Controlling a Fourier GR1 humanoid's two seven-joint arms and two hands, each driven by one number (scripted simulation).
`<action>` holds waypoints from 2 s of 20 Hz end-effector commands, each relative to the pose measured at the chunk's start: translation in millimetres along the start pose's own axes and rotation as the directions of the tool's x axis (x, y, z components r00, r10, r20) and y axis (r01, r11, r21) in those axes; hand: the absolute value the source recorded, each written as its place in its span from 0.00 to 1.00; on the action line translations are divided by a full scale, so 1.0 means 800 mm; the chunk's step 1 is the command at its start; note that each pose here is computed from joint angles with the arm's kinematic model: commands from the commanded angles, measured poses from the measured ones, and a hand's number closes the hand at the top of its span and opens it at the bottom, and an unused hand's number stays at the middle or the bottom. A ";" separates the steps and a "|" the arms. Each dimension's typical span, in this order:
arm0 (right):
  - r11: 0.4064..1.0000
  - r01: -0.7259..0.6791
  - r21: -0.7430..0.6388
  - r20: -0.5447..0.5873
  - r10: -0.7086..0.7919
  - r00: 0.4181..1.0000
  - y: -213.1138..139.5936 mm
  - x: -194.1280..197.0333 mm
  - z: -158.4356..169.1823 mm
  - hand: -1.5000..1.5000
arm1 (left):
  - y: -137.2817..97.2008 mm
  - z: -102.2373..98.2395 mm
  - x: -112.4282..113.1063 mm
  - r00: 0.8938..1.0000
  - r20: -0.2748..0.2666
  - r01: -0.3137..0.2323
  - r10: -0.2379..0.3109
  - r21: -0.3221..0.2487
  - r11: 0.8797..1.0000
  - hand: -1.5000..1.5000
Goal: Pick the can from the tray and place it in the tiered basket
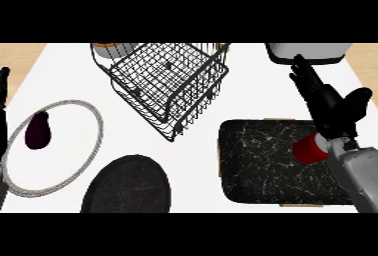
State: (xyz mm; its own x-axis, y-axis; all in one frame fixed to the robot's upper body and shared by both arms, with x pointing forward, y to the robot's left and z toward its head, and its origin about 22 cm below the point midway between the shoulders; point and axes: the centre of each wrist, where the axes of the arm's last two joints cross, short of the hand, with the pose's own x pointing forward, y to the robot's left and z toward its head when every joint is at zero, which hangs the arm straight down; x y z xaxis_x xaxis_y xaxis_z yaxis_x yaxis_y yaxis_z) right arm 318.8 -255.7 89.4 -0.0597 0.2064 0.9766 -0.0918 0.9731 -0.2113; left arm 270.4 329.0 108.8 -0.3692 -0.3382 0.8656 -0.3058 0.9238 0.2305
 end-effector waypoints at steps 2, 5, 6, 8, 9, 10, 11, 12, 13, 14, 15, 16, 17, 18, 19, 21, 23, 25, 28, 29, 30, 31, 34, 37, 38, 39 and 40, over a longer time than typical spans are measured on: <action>0.991 0.043 -0.125 -0.022 -0.046 0.999 -0.010 -0.007 0.010 0.00 | -0.034 0.019 -0.022 0.994 -0.094 -0.073 0.062 -0.121 0.990 0.50; 0.949 0.114 -0.293 -0.038 -0.131 0.991 -0.011 0.007 -0.023 0.00 | -0.084 0.072 -0.058 0.949 -0.299 -0.191 0.102 -0.284 0.940 0.50; 0.920 0.149 -0.363 -0.050 -0.179 0.983 -0.007 -0.013 -0.025 0.00 | -0.102 0.080 -0.055 0.931 -0.348 -0.237 0.114 -0.336 0.912 0.50; 0.896 -0.016 -0.443 -0.202 -0.082 0.976 0.001 -0.053 -0.012 0.00 | -0.119 0.101 -0.068 0.902 -0.410 -0.298 0.138 -0.357 0.885 0.50; 0.880 0.105 -0.464 -0.146 -0.193 0.970 0.006 -0.065 -0.017 0.00 | -0.113 0.094 -0.073 0.902 -0.413 -0.291 0.122 -0.376 0.880 0.50; 0.866 0.176 -0.468 -0.056 -0.227 0.972 0.025 -0.045 -0.026 0.00 | -0.141 0.103 -0.071 0.890 -0.435 -0.318 0.134 -0.384 0.867 0.50; 0.862 0.166 -0.480 0.005 -0.186 0.983 0.039 -0.062 -0.017 0.00 | -0.117 0.100 -0.081 0.888 -0.443 -0.316 0.126 -0.387 0.866 0.50; 0.861 0.148 -0.486 0.033 -0.151 0.988 0.036 -0.048 -0.036 0.00 | -0.126 0.091 -0.090 0.890 -0.438 -0.312 0.123 -0.391 0.866 0.50; 0.870 0.097 -0.483 0.061 -0.077 0.995 0.011 -0.055 -0.014 0.00 | -0.130 0.121 -0.104 0.888 -0.441 -0.318 0.129 -0.388 0.865 0.50; 0.876 0.055 -0.480 0.073 -0.023 0.997 0.032 -0.047 -0.022 0.00 | -0.135 0.109 -0.106 0.883 -0.451 -0.321 0.131 -0.378 0.868 0.50; 0.883 -0.016 -0.469 0.035 0.036 0.999 0.005 -0.036 -0.015 0.00 | -0.157 0.102 -0.095 0.891 -0.437 -0.311 0.125 -0.387 0.868 0.50; 0.890 -0.053 -0.452 0.025 0.072 0.997 -0.010 -0.004 -0.009 0.00 | -0.144 0.093 -0.082 0.887 -0.444 -0.310 0.124 -0.374 0.874 0.50; 0.887 -0.116 -0.447 -0.004 0.128 0.992 -0.023 0.012 -0.011 0.00 | -0.137 0.099 -0.092 0.887 -0.444 -0.309 0.128 -0.364 0.879 0.50; 0.886 -0.181 -0.426 -0.053 0.176 0.983 -0.018 0.013 -0.002 0.00 | -0.140 0.106 -0.102 0.884 -0.450 -0.315 0.125 -0.377 0.871 0.50; 0.874 -0.259 -0.411 -0.103 0.238 0.966 -0.033 0.028 -0.009 0.00 | -0.146 0.117 -0.103 0.877 -0.461 -0.324 0.136 -0.357 0.876 0.50; 0.823 -0.447 -0.349 -0.227 0.389 0.893 -0.064 0.036 -0.002 0.00 | -0.126 0.085 -0.099 0.890 -0.440 -0.296 0.119 -0.358 0.886 0.50; 0.765 -0.606 -0.219 -0.375 0.507 0.776 -0.091 0.037 0.006 0.00 | -0.129 0.105 -0.099 0.887 -0.450 -0.288 0.105 -0.363 0.886 0.50; 0.715 -0.697 -0.054 -0.447 0.607 0.657 -0.091 0.048 0.009 0.00 | -0.138 0.110 -0.103 0.881 -0.462 -0.299 0.106 -0.368 0.880 0.50; 0.601 -0.790 0.119 -0.507 0.721 0.472 -0.082 0.075 0.010 0.00 | -0.143 0.099 -0.094 0.885 -0.452 -0.305 0.115 -0.375 0.875 0.50; 0.585 -0.786 0.201 -0.507 0.749 0.427 -0.076 0.081 0.017 0.00 | -0.134 0.099 -0.101 0.887 -0.450 -0.295 0.106 -0.374 0.879 0.50; 0.577 -0.782 0.238 -0.514 0.758 0.402 -0.069 0.099 0.019 0.00 | -0.132 0.106 -0.102 0.883 -0.454 -0.311 0.121 -0.372 0.874 0.50; 0.560 -0.781 0.276 -0.509 0.774 0.376 -0.059 0.116 0.016 0.00 | -0.122 0.100 -0.104 0.889 -0.447 -0.299 0.104 -0.392 0.870 0.50; 0.547 -0.761 0.350 -0.525 0.787 0.324 -0.037 0.153 0.025 0.00 | -0.145 0.100 -0.093 0.888 -0.446 -0.305 0.110 -0.394 0.867 0.50; 0.568 -0.738 0.364 -0.537 0.776 0.332 -0.005 0.168 0.039 0.00 | -0.118 0.086 -0.110 0.881 -0.459 -0.309 0.115 -0.375 0.874 0.50; 0.578 -0.737 0.350 -0.573 0.755 0.319 -0.013 0.168 0.034 0.00 | -0.147 0.105 -0.102 0.881 -0.450 -0.340 0.150 -0.379 0.861 0.50; 0.580 -0.732 0.357 -0.563 0.759 0.327 -0.026 0.181 0.034 0.00 | -0.153 0.096 -0.095 0.887 -0.446 -0.318 0.124 -0.391 0.864 0.50; 0.577 -0.739 0.347 -0.578 0.752 0.316 -0.017 0.179 0.041 0.00 | -0.142 0.104 -0.099 0.892 -0.435 -0.313 0.127 -0.390 0.866 0.50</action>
State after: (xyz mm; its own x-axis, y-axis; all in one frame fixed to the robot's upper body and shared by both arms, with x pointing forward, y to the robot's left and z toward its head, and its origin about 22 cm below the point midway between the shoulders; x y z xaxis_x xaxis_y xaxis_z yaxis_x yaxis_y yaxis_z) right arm 289.3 -255.5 215.6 0.3864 0.8770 0.2857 -0.3107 0.4154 -0.8549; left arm 264.9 237.4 -21.9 0.0271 -0.1031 0.9943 0.1890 0.9773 0.0962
